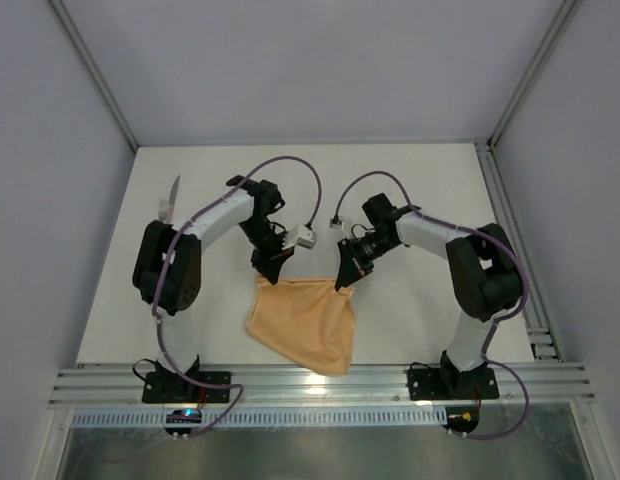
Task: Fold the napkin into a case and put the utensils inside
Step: Turn over the upper triangle folded napkin at the center of the board.
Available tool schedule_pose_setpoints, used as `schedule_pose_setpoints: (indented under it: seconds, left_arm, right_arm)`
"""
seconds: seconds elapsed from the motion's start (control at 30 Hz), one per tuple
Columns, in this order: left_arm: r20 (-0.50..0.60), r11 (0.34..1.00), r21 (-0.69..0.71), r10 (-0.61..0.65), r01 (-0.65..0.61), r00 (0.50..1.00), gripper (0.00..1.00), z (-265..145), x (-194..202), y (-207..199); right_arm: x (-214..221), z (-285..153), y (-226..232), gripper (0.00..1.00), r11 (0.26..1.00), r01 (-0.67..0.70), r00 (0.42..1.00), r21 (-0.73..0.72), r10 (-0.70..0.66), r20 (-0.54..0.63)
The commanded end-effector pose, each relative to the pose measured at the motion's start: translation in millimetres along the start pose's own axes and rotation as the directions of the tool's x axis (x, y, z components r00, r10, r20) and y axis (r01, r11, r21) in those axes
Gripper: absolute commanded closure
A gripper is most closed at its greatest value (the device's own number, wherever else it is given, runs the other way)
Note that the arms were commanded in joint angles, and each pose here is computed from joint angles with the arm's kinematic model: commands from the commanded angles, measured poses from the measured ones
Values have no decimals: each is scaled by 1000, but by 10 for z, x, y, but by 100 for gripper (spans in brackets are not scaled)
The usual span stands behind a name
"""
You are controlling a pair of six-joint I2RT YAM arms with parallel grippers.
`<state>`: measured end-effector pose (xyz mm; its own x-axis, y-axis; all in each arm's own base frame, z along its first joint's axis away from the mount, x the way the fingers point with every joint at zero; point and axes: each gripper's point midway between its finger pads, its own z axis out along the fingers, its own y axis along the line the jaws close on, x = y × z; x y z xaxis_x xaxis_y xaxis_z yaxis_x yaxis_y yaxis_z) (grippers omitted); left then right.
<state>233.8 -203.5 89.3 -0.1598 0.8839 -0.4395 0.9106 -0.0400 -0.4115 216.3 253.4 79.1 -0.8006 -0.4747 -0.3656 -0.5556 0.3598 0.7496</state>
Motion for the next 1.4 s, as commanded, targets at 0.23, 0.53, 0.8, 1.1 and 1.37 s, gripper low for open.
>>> schedule_pose_setpoints:
  seconds: [0.23,0.53,0.8,1.1,1.37]
  left_arm:
    - [15,956,11,-294,294,956,100,12,132,294]
    - [37,937,3,-349,349,936,100,133,168,547]
    - [87,906,-10,-420,423,903,100,117,215,716]
    - [81,910,-5,-413,415,907,100,130,226,703]
    - [114,904,-26,-422,428,899,99,137,179,804]
  right_arm:
    - [-455,-118,-614,66,990,-19,1000,139,16,21]
    - [-600,-275,-823,55,969,-59,993,239,33,113]
    - [-304,-244,-888,52,924,-141,980,355,80,182]
    - [-396,-69,-856,51,924,-154,968,351,70,242]
    - [-421,30,-992,60,892,-203,961,405,102,257]
